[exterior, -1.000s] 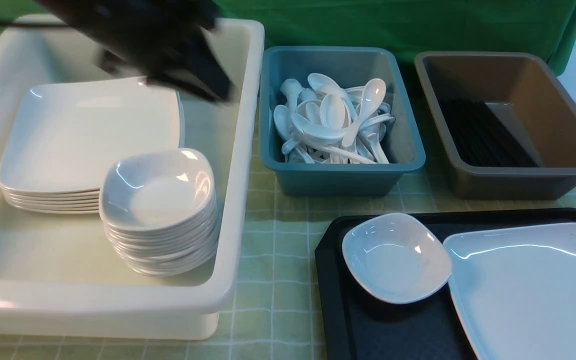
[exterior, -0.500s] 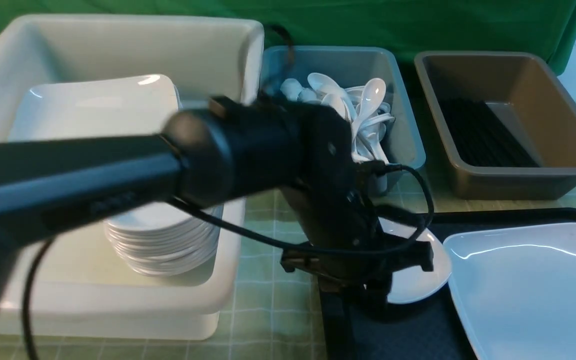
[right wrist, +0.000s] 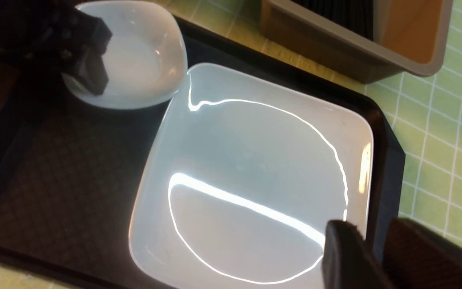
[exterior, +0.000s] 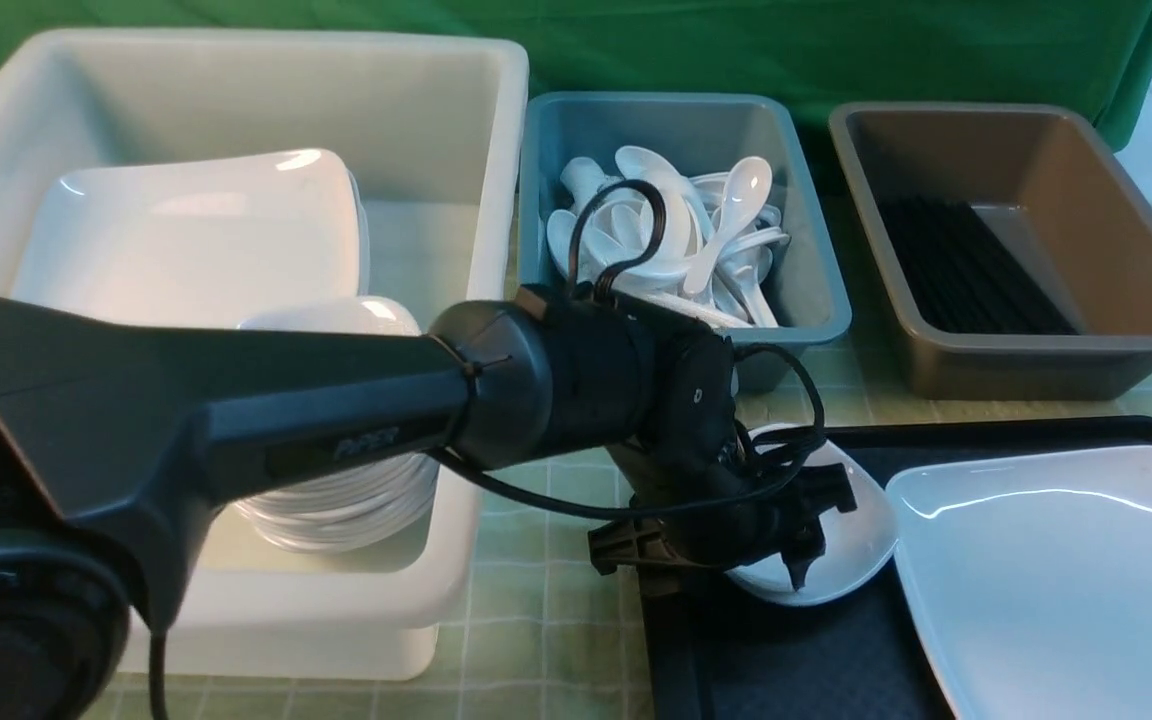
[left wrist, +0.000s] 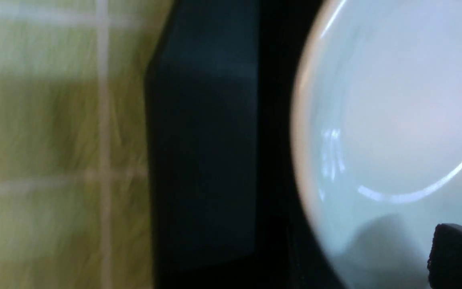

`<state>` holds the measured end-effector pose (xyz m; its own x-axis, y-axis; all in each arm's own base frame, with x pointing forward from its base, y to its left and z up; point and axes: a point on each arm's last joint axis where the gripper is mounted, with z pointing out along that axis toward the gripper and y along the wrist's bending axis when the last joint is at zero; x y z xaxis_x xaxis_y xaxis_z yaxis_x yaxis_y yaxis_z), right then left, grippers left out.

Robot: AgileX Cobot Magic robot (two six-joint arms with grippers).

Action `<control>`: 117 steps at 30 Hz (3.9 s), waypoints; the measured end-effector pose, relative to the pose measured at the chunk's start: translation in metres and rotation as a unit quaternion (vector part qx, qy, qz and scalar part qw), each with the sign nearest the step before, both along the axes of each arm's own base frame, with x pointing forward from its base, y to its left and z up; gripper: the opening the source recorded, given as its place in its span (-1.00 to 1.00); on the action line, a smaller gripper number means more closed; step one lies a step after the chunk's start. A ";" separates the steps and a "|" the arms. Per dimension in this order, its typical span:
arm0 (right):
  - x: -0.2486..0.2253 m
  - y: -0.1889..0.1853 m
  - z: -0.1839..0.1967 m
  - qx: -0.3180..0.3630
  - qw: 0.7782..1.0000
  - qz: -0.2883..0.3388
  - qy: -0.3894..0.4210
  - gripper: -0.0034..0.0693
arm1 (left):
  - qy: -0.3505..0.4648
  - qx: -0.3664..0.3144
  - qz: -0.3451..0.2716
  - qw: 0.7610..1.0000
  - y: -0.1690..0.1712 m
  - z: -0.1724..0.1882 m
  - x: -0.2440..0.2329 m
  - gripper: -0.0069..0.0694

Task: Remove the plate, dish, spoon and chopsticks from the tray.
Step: Use the left arm to grab a small plate from the dinner plate, then use the left arm to put the small plate into the large storage box on the left, then use the left arm to grab a plate from the dinner plate

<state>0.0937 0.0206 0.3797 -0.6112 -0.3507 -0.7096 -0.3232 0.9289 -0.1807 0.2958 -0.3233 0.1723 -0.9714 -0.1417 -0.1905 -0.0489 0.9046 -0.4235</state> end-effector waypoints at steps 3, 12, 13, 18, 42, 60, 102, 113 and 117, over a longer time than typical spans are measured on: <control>0.000 0.000 0.000 0.004 1.000 -0.003 -0.001 -0.50 | -0.006 -0.009 0.009 1.000 -0.002 -0.003 0.002 0.37; 0.000 0.000 0.000 0.013 1.000 -0.009 -0.001 -0.48 | -0.019 -0.024 0.045 0.999 -0.004 -0.008 0.009 0.28; 0.000 0.000 0.000 0.013 1.000 -0.009 -0.001 -0.47 | -0.021 -0.022 0.044 0.999 -0.004 -0.009 0.009 0.22; 0.000 0.000 0.000 0.013 1.000 -0.009 -0.001 -0.47 | -0.033 -0.009 0.036 0.999 -0.003 -0.012 0.011 -0.43; 0.000 0.000 0.000 0.014 1.000 -0.010 0.000 -0.44 | -0.126 0.000 -0.082 0.989 0.024 0.092 -0.014 -0.80; 0.000 0.000 0.000 0.014 1.000 -0.010 0.000 -0.42 | -0.140 0.052 0.038 0.988 0.266 0.221 -0.017 -0.80; 0.001 -0.007 0.008 -0.019 0.999 -0.026 -0.023 -0.36 | -0.095 -0.002 0.061 0.994 0.305 0.199 0.041 0.03; -0.003 -0.010 0.020 -0.019 0.998 -0.039 -0.036 -0.36 | 0.005 -0.060 -0.246 0.967 0.073 0.128 -0.002 -0.81; -0.003 -0.010 0.019 -0.019 0.998 -0.039 -0.034 -0.36 | 0.020 -0.053 -0.270 0.961 0.011 0.089 -0.006 -0.63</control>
<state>0.0906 0.0103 0.3991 -0.5894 -0.3312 -0.7368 -0.2356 0.9429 -0.2354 0.2895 -0.3122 0.2613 -0.9152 0.3681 -0.1643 0.3973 0.7547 -0.5221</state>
